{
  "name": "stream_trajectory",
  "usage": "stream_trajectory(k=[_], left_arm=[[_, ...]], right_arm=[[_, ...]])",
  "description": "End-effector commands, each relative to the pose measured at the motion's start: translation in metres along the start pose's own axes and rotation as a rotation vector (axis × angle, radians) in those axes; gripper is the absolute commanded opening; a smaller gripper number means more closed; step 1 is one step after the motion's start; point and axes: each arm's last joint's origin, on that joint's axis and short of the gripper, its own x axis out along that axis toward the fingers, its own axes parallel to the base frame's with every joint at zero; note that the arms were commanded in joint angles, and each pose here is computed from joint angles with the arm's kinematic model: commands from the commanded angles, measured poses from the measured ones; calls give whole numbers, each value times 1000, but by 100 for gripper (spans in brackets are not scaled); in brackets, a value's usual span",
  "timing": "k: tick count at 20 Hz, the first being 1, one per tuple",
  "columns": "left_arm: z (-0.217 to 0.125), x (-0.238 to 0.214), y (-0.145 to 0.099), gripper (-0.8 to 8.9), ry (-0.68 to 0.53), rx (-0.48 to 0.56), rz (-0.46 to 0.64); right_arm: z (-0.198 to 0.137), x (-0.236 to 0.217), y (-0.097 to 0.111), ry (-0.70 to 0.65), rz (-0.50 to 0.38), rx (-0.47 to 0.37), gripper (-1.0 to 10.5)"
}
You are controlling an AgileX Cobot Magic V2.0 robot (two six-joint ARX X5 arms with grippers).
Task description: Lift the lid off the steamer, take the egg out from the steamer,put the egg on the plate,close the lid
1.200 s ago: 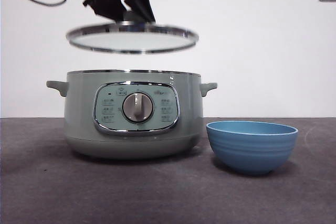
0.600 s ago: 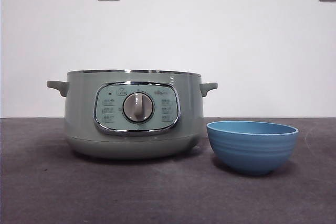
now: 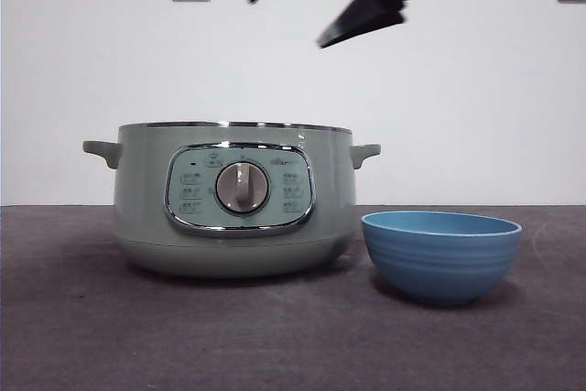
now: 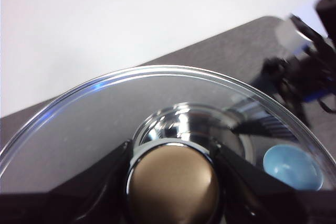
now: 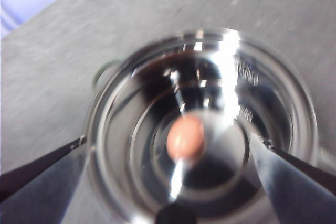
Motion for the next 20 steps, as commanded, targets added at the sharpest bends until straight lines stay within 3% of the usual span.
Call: stream_trajectory(k=[1,4,9,20], left_arm=[[6,-23,1,-9,-96,-4,20],[2,-37,1,-9,-115,-6,24],[-3,-42,1,-9,-86,-4,21],[-4,-42,1,-9,-80,0,20]], right_arm=[[10,30,7,20,1,-31,563],[12,73,11,61,-15,-66,563],[-15,129,1,155,-77,-77,563],[-51,174,-6,275,-75,-64,525]])
